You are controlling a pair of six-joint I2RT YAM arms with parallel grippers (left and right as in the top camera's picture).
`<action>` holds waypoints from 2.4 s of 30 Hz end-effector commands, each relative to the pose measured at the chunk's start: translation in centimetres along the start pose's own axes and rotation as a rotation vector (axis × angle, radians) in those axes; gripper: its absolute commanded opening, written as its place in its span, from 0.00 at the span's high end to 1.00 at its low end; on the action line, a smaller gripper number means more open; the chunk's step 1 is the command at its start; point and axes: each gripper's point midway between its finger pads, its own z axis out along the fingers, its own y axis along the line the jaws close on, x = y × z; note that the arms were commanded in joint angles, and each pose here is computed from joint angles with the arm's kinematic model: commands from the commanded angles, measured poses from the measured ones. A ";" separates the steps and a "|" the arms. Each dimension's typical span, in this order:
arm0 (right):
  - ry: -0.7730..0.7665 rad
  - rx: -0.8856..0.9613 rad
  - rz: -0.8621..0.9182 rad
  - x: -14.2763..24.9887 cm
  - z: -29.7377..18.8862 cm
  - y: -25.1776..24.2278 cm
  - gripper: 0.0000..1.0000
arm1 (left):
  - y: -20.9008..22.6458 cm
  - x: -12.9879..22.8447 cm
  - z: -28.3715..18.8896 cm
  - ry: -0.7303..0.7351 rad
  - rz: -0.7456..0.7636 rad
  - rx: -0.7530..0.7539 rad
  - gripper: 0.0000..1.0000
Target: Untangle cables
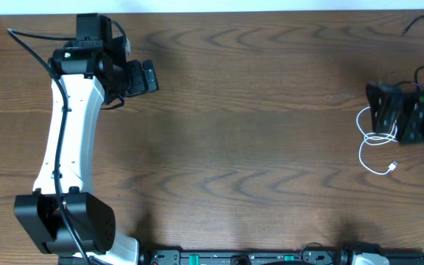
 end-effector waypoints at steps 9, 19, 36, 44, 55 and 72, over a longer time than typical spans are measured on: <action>-0.284 0.137 -0.064 7.7 2.2 -2.7 0.01 | 0.1 0.2 0.3 0.013 -0.007 -0.002 0.02; -0.462 0.124 -0.057 13.8 7.1 -3.7 0.01 | 0.1 0.2 0.3 0.013 -0.007 -0.002 0.02; -0.546 0.146 -0.058 21.6 10.0 -3.7 0.01 | 0.1 0.2 0.3 0.013 -0.007 -0.002 0.02; -0.409 0.111 -0.040 24.8 11.4 -3.3 0.01 | 0.1 0.2 0.3 0.013 -0.007 -0.002 0.02; -0.413 0.085 -0.043 24.7 11.4 -2.8 0.01 | 0.1 0.2 0.3 0.013 -0.007 -0.002 0.02; -0.413 0.085 -0.043 24.7 11.4 -2.8 0.01 | 0.0 0.2 -0.1 0.004 -0.004 -0.003 0.02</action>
